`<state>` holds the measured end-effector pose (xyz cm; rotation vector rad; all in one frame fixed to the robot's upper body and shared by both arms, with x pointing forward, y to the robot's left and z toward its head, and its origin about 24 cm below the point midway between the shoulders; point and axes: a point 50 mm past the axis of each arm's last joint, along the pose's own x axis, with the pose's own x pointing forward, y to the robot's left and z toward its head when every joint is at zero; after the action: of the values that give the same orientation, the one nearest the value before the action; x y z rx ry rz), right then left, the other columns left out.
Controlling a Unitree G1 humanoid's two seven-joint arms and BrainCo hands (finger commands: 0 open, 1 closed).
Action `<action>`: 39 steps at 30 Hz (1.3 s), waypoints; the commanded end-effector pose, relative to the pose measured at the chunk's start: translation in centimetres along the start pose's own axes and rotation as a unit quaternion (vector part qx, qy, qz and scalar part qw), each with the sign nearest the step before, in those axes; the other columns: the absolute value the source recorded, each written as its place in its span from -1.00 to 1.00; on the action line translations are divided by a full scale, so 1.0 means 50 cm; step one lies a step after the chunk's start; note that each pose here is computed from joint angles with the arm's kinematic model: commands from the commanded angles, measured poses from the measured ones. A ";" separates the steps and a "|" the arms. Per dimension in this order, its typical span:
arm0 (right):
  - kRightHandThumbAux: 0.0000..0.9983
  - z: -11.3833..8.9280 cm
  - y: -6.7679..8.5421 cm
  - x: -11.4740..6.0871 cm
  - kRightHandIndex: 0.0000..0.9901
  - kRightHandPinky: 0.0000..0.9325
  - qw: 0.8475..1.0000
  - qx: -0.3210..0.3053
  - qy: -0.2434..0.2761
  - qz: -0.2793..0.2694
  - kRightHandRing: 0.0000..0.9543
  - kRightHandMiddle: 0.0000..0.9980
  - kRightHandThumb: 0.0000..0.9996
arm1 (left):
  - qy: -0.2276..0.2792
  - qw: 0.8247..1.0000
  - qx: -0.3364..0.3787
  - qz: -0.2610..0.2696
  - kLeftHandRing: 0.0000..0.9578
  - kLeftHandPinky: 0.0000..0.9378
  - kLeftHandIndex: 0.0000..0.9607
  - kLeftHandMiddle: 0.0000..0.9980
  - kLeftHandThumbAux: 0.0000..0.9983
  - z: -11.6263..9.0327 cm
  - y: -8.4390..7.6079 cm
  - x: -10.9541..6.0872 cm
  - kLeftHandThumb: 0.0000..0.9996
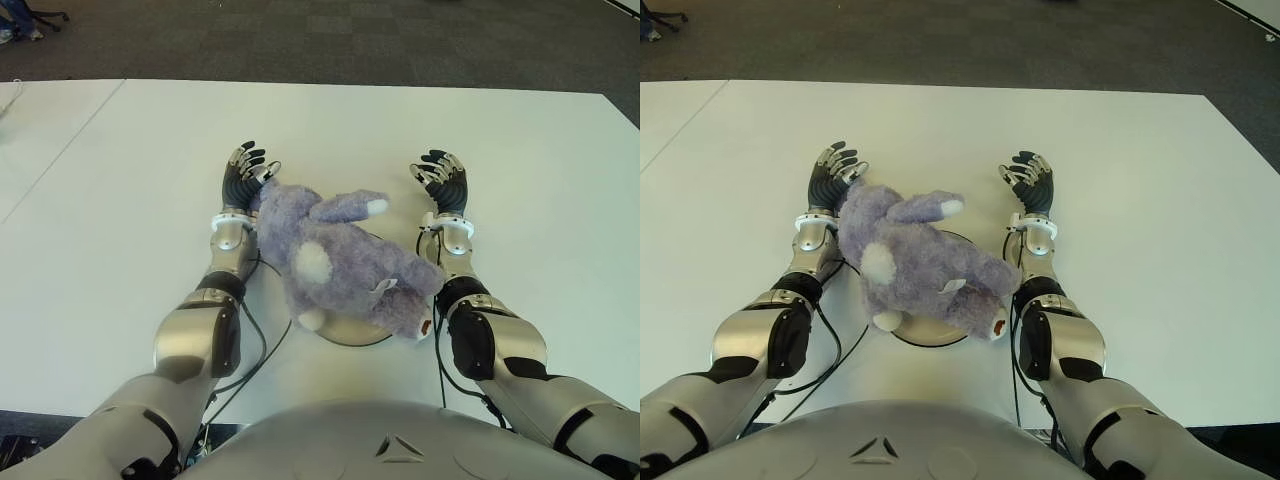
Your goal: Put the doll into the plate.
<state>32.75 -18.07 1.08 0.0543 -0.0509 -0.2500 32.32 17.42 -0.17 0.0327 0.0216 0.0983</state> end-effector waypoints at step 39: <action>0.70 -0.208 -0.055 -0.215 -0.36 -0.19 0.971 0.009 0.232 -0.061 -0.21 -0.29 -0.49 | 0.223 0.973 -0.052 0.003 -0.47 -0.50 -0.67 -0.47 0.32 -0.191 -0.030 -0.167 -1.00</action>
<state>32.75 -18.07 1.08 0.0547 -0.0509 -0.2504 32.28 17.47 -0.15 -0.0023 0.0148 0.1197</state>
